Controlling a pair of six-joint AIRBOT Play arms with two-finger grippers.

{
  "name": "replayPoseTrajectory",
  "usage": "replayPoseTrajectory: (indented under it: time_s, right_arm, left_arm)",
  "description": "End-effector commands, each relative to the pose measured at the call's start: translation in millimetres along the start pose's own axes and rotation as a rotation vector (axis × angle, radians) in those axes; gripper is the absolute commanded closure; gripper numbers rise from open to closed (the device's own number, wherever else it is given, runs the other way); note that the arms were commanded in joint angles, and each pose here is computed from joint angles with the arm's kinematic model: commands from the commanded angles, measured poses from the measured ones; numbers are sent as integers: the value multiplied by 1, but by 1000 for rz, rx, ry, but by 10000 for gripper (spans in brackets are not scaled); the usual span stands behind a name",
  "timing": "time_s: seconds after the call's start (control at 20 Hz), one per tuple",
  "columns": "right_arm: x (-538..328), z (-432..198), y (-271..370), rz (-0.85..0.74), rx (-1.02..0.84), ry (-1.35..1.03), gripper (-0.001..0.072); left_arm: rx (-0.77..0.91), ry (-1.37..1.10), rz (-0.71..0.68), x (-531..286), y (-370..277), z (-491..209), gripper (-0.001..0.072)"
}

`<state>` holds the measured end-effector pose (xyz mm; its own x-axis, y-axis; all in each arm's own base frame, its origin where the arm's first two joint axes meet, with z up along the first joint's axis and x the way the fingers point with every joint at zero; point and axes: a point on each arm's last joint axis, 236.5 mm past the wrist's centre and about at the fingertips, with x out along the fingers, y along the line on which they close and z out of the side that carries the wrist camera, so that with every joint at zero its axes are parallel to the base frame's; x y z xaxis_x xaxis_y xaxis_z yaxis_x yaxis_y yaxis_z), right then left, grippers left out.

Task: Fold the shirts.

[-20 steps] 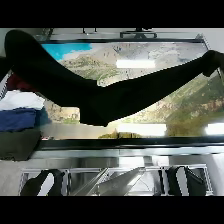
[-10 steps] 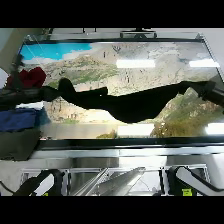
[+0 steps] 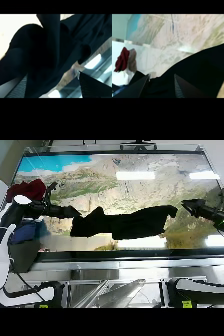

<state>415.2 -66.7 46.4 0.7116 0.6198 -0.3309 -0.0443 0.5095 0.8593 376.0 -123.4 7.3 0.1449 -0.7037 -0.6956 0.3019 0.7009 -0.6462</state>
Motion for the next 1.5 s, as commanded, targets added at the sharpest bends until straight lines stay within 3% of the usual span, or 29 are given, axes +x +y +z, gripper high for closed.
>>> replayPoseTrajectory:
  time_s: [0.0, 0.1, 0.15, 0.25, 0.5, 0.85, 0.9, 0.95, 1.0, 1.05, 1.1, 1.15, 1.45]
  right_arm:
    - [-22, -16, -15, -126, 12, 78, 343]
    - [-27, -41, -32, -249, 42, 117, 341]
    - [-26, -54, -36, -271, 70, 115, 307]
    - [-18, -92, -48, -297, 175, 150, 138]
    - [18, -180, -70, -347, 245, 309, 136]
    - [70, -207, -65, -348, 154, 383, 142]
    - [75, -208, -59, -328, 147, 385, 146]
    - [80, -208, -52, -305, 137, 387, 235]
    - [83, -208, -45, -279, 129, 388, 457]
    - [86, -207, -38, -253, 139, 386, 586]
    - [87, -207, -33, -234, 147, 389, 639]
    - [87, -206, -31, -228, 144, 392, 692]
    - [87, -205, -31, -228, 143, 390, 692]
  left_arm:
    - [-140, 89, -35, -13, 16, -18, 5]
    - [-185, 101, -38, -7, 24, -33, 5]
    - [-204, 99, -36, 0, 29, -39, 5]
    - [-246, 94, -47, 18, 34, -48, 5]
    - [-261, 139, -147, 58, 10, -57, 6]
    - [-160, 157, -143, 81, 0, -27, 26]
    - [-144, 164, -146, 84, -3, -25, 205]
    - [-130, 169, -147, 87, -7, -25, 387]
    - [-116, 172, -146, 90, -10, -25, 471]
    - [-106, 179, -148, 92, -12, -26, 508]
    - [-99, 190, -146, 93, -13, -29, 584]
    - [-98, 196, -152, 92, -15, -30, 706]
    - [-99, 203, -164, 57, -10, -34, 708]
